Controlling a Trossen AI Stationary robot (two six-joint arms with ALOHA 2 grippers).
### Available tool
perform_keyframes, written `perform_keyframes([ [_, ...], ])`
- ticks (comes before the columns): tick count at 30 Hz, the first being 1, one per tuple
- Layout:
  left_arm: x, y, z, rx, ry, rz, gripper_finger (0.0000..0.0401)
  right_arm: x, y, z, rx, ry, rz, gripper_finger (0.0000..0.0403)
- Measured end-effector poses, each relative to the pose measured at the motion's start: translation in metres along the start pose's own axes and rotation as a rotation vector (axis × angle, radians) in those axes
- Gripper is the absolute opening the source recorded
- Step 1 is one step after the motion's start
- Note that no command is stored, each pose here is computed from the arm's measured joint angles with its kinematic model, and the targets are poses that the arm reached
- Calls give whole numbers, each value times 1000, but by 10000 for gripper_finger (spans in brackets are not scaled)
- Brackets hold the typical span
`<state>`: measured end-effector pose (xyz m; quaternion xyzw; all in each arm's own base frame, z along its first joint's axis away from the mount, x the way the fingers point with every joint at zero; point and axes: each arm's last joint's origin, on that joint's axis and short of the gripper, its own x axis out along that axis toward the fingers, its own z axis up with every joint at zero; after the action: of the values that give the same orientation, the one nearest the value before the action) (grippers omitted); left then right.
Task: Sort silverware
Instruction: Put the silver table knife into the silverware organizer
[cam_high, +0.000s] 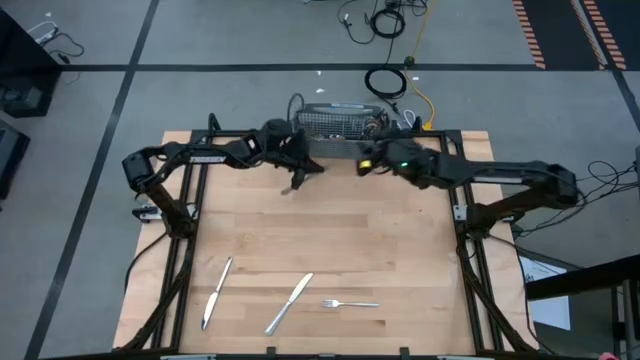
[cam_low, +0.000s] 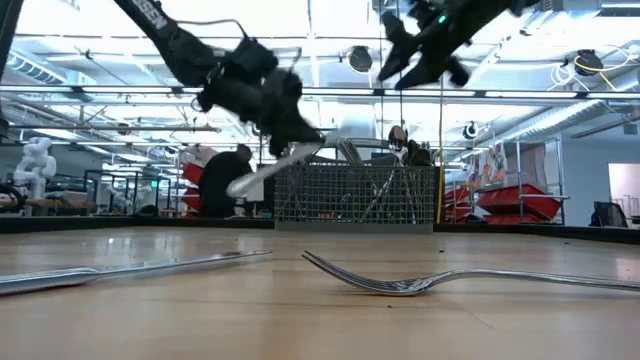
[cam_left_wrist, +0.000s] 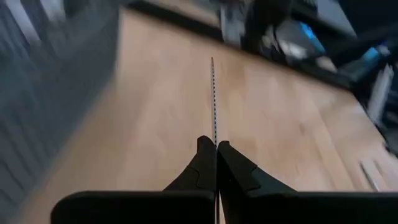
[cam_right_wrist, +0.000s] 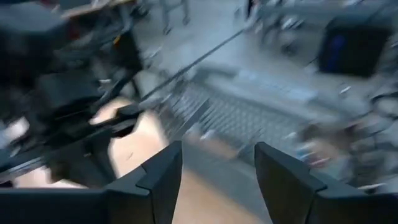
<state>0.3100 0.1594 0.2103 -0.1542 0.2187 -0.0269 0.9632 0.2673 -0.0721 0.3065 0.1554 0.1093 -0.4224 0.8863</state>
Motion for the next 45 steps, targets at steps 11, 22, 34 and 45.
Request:
perform_keyframes([
  [11,-39,-31,110,176,-683,445,4,-41,-24,29,-39,-141,-134,174],
  [22,18,-36,147,259,-907,797,4,-40,-26,22,-87,-88,-151,174],
  [34,96,-20,143,227,-978,894,4,-76,-45,31,-79,-92,-135,173],
  [45,142,10,111,190,-895,1023,4,-117,-72,44,-13,-163,-103,173],
])
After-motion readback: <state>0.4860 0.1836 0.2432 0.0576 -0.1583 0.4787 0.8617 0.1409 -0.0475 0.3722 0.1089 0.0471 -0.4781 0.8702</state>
